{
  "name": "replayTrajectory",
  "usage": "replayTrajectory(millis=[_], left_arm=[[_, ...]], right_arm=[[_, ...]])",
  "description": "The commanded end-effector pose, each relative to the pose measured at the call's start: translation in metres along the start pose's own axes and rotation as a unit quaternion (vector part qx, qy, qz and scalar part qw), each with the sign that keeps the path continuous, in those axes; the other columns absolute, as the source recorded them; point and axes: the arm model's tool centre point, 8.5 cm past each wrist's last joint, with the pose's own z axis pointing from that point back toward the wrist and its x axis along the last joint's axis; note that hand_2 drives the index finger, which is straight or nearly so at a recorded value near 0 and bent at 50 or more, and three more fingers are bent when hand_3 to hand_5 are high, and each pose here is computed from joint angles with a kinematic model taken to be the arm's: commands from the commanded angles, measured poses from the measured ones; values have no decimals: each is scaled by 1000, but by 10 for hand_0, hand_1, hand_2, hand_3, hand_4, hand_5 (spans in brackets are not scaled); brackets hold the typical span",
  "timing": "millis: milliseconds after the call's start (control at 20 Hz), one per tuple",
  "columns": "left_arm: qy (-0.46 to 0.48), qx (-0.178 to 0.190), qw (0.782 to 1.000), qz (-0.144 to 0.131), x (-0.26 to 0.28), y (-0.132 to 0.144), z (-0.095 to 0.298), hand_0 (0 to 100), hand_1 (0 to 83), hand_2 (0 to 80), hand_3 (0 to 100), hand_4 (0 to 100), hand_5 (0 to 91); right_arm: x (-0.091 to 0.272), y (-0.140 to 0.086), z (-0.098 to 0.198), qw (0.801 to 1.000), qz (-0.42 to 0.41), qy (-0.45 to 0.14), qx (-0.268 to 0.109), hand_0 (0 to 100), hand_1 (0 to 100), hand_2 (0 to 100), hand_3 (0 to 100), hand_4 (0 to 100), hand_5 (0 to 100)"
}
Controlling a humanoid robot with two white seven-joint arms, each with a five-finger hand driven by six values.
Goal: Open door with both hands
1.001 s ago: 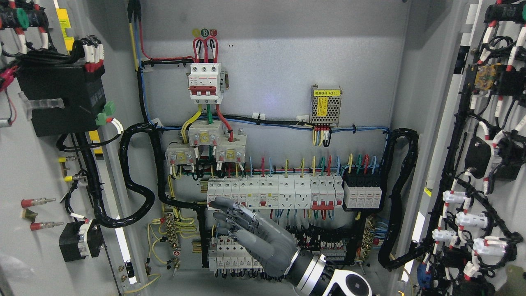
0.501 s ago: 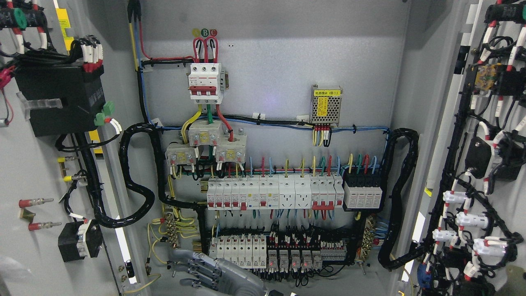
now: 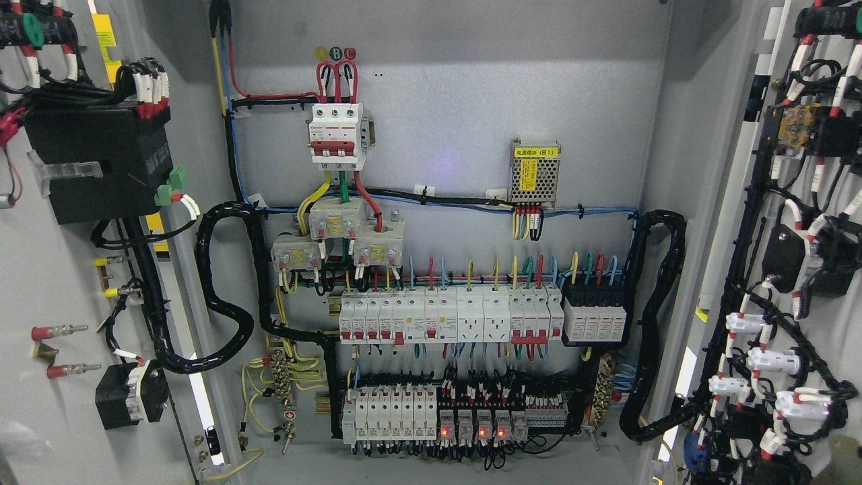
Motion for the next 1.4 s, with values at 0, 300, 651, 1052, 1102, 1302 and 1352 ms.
replayTrajectory(millis=[0, 300, 651, 1052, 1102, 1302, 1352], left_arm=[[-1, 15, 1000, -2, 2, 18, 3, 120, 556, 0, 0, 0, 0], [-2, 15, 1000, -2, 2, 18, 3, 120, 556, 0, 0, 0, 0], [-4, 18, 1000, -1, 4, 23, 4, 120, 556, 0, 0, 0, 0], [-2, 18, 1000, -1, 3, 22, 4, 120, 556, 0, 0, 0, 0], [-2, 18, 1000, 0, 2, 23, 5, 120, 556, 0, 0, 0, 0], [-1, 19, 1000, 0, 2, 23, 5, 120, 556, 0, 0, 0, 0], [-2, 19, 1000, 0, 2, 23, 5, 120, 556, 0, 0, 0, 0]], right_arm=[[-16, 28, -26, 998, -2, 29, 50, 0, 500, 40, 0, 0, 0], [-13, 24, -32, 997, 10, 42, 60, 0, 500, 40, 0, 0, 0], [-5, 17, -36, 996, -44, 15, 74, 0, 500, 40, 0, 0, 0], [-13, 29, -45, 994, -40, 35, 98, 0, 500, 40, 0, 0, 0], [-13, 29, -46, 993, -38, 40, 100, 0, 500, 40, 0, 0, 0], [-16, 28, -47, 993, -38, 45, 101, 0, 500, 40, 0, 0, 0], [-16, 28, -47, 993, -38, 45, 101, 0, 500, 40, 0, 0, 0]])
